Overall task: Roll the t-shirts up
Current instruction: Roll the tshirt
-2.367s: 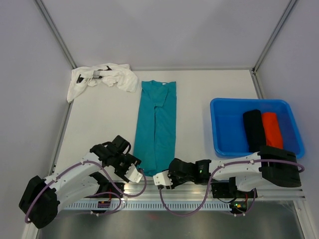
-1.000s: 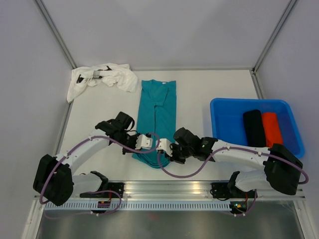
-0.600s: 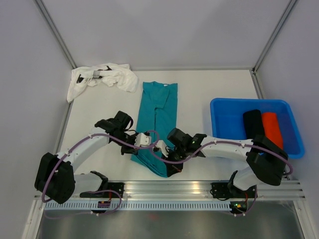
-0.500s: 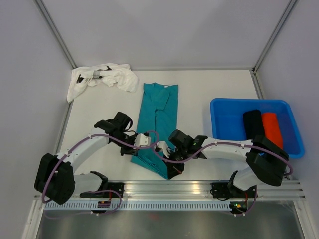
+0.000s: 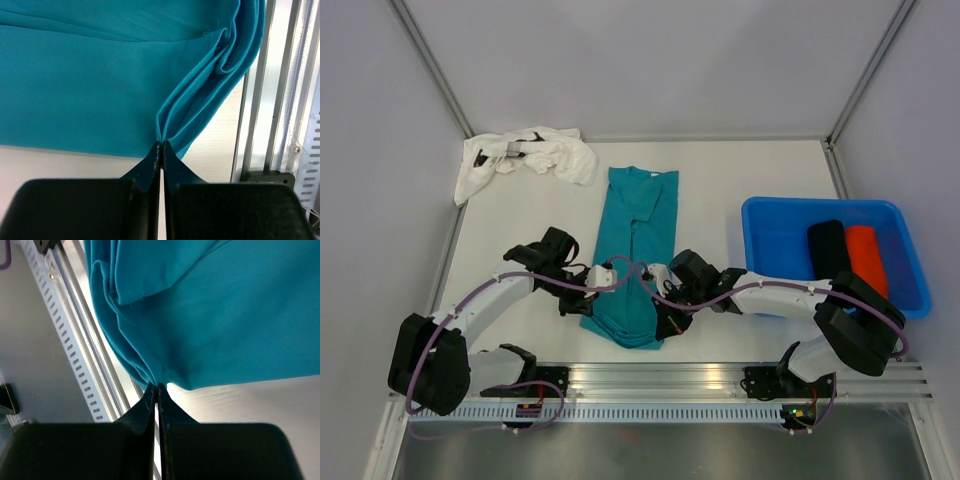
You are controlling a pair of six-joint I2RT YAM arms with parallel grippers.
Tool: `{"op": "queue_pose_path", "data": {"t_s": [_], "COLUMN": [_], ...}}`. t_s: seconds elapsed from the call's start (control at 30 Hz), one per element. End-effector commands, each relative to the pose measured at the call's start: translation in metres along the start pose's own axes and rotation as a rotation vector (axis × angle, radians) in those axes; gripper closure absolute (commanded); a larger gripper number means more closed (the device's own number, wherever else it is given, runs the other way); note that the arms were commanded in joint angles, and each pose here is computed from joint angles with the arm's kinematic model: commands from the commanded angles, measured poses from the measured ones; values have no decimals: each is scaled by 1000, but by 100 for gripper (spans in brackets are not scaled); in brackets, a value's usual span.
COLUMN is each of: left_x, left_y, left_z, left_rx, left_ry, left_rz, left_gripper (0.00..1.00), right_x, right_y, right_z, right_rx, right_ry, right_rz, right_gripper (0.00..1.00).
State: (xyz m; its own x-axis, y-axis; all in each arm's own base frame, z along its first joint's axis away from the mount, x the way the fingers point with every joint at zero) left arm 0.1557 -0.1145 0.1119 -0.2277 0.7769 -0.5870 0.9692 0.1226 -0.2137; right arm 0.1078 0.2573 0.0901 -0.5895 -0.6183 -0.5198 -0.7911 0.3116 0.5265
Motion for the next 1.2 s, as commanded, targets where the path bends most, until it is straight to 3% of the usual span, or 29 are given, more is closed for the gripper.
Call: {"op": "queue_pose_path", "data": {"t_s": [0.0, 0.6, 1.17], "left_x": [-9, -1, 2], "left_y": [6, 33, 44], "left_z": [-1, 2, -2], "left_rx": [-33, -66, -125], "left_ry": [-74, -26, 30], "left_rz": [-57, -116, -176], "left_gripper": [98, 98, 98], "right_x": [-28, -51, -29], "right_y": [-9, -52, -70], "right_z": [-5, -6, -3], "right_rx": [45, 183, 277], "right_ry": [-109, -158, -117], "right_rz": [15, 94, 186], "right_gripper": [100, 100, 100]}}
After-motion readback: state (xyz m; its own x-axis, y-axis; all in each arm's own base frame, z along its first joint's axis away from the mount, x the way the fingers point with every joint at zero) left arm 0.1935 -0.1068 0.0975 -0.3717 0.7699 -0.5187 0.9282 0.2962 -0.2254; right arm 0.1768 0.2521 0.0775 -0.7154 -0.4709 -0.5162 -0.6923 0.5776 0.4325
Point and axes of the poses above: each gripper's point midway between its finger pads, its own z axis out along the fingers, its own y axis along the line the jaws close on, x = y × z, the point moved 6 cm from there along -z, back along the fingers, and after that the axes turned 6 degrees about -z, right-handed, at the moved point
